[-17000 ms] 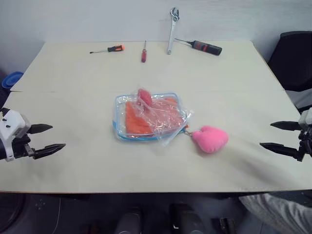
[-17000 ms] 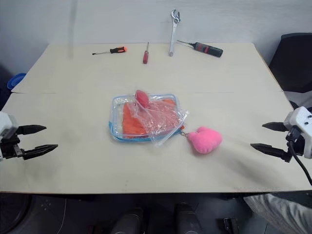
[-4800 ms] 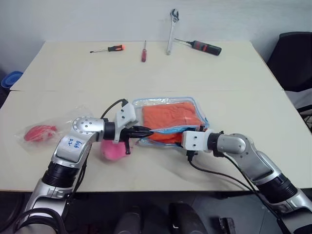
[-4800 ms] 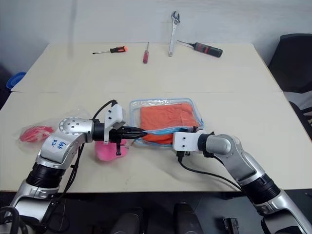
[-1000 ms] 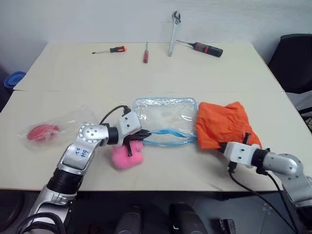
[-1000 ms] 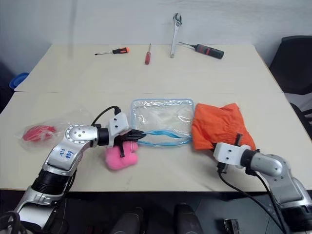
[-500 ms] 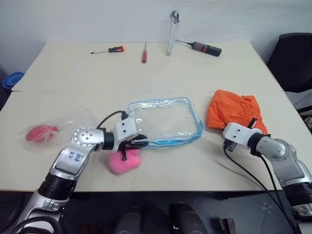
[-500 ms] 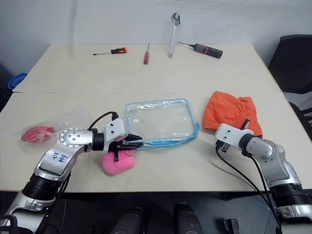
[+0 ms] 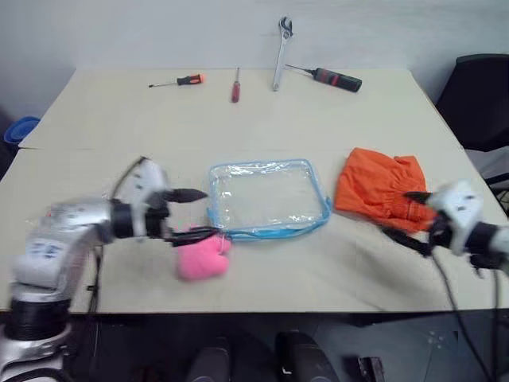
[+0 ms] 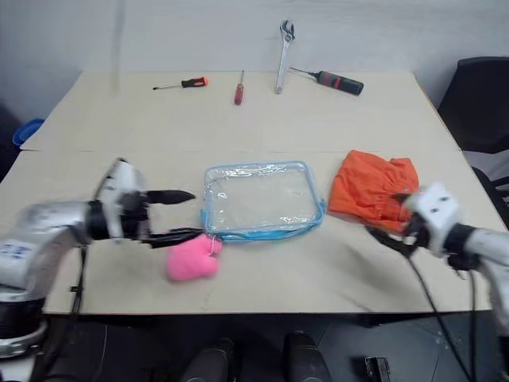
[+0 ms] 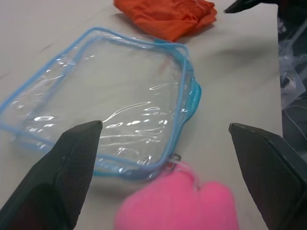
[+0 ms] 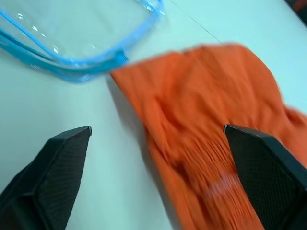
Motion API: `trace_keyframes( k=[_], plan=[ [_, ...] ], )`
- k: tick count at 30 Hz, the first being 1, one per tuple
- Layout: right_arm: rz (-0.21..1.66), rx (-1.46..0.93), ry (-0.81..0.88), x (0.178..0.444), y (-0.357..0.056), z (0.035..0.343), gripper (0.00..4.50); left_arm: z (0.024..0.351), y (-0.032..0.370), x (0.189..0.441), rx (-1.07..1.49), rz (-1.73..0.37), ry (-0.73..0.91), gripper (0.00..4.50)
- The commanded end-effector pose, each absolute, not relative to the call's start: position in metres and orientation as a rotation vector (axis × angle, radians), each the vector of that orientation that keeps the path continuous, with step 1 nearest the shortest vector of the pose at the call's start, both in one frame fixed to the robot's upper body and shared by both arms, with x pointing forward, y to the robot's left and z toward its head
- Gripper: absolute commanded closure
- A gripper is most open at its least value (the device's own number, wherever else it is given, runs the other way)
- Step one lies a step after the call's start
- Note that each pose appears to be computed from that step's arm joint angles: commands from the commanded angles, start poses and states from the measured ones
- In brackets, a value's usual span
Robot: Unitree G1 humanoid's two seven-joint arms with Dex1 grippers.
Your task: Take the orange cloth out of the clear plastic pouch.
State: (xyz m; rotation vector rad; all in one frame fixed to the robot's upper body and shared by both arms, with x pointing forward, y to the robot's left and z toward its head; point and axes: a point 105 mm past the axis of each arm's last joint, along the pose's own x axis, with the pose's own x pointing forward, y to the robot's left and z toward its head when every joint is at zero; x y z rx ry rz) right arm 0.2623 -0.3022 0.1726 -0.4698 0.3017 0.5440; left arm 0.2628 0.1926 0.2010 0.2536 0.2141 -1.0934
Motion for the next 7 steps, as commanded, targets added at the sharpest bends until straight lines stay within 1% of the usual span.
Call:
trace_keyframes(
  k=[1, 4, 7],
  plan=[
    [0.515, -0.391, 0.388, 0.232, -0.331, 0.179, 0.06, 0.208, 0.228, 0.243, 0.278, -1.056, 0.261, 0.0],
    [0.48, -0.324, 0.42, 0.213, -0.348, 0.179, 0.06, 0.199, 0.259, 0.238, 0.29, -0.974, 0.334, 0.0],
    [0.448, -0.293, 0.417, 0.21, -0.355, 0.178, 0.06, 0.195, 0.269, 0.242, 0.286, -0.917, 0.326, 0.0]
  ],
)
